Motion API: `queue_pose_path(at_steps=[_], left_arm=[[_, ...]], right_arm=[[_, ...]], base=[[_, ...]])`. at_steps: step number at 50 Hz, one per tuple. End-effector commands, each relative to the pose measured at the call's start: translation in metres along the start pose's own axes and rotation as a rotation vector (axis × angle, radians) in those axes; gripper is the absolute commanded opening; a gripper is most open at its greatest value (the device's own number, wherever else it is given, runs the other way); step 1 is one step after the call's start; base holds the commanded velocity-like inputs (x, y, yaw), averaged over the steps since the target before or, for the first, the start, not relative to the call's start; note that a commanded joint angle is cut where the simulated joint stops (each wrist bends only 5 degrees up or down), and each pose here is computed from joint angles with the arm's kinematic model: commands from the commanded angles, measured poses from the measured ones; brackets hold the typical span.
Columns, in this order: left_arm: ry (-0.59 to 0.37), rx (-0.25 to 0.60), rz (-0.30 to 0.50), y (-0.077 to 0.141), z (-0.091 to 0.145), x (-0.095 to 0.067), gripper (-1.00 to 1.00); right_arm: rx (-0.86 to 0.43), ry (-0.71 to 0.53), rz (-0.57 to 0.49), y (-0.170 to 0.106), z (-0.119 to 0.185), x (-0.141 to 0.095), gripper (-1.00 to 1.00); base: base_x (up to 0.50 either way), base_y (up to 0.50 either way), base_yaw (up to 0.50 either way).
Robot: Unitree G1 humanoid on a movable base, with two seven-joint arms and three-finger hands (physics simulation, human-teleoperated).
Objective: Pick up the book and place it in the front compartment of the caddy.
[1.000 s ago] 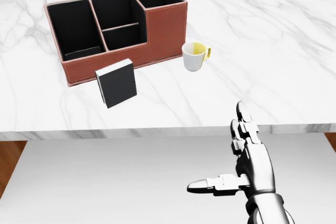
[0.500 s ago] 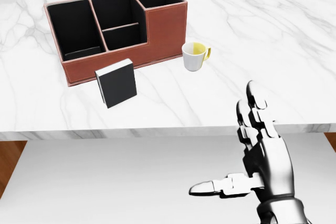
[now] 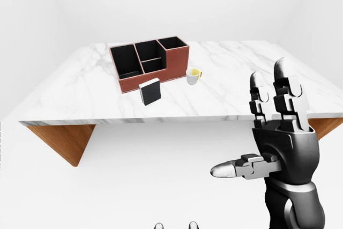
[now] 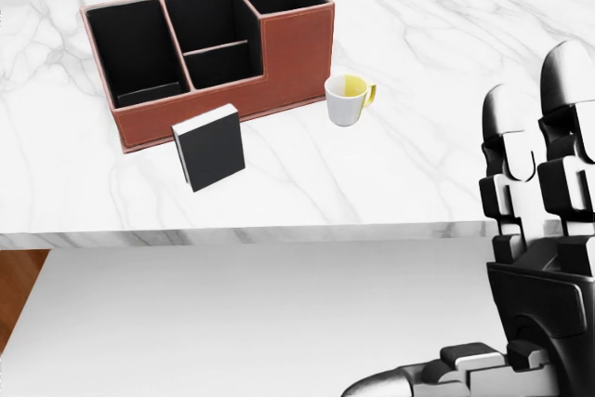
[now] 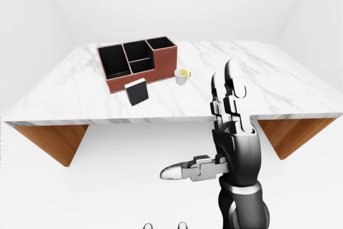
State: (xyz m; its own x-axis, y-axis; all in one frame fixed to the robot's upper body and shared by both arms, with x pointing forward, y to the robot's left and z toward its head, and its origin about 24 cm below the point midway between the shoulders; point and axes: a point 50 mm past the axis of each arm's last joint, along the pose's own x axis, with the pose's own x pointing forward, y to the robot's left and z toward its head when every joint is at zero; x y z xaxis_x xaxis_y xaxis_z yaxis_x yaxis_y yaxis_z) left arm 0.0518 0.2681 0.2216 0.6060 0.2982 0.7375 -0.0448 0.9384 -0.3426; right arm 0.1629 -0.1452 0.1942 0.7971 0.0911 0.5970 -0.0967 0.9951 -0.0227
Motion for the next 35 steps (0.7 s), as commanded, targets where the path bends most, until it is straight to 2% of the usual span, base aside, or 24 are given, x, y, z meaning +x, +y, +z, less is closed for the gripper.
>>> queue_pose_path(at_steps=[1,20,28,35], left_arm=[[0.012,-0.016,0.002,-0.0005,-0.0021,0.0014,1.0],[-0.003,0.006,0.004,0.0002,-0.0008,-0.0026,1.0],[0.001,0.003,0.003,0.0,-0.0015,-0.0018,1.0],[0.007,0.0,0.001,-0.0002,-0.0018,-0.0017,1.0]], right_arm=[[-0.03,-0.032,0.018,0.004,0.01,-0.0022,1.0],[-0.003,-0.047,0.009,0.0031,0.0134,-0.0025,1.0],[0.024,-0.064,-0.012,0.001,0.0149,-0.001,1.0],[0.011,-0.056,0.012,0.0043,0.0158,-0.0031,1.0]], base=[[0.0,0.5,0.0],[0.0,0.5,0.0],[0.0,0.01,0.0],[0.03,0.0,0.0]])
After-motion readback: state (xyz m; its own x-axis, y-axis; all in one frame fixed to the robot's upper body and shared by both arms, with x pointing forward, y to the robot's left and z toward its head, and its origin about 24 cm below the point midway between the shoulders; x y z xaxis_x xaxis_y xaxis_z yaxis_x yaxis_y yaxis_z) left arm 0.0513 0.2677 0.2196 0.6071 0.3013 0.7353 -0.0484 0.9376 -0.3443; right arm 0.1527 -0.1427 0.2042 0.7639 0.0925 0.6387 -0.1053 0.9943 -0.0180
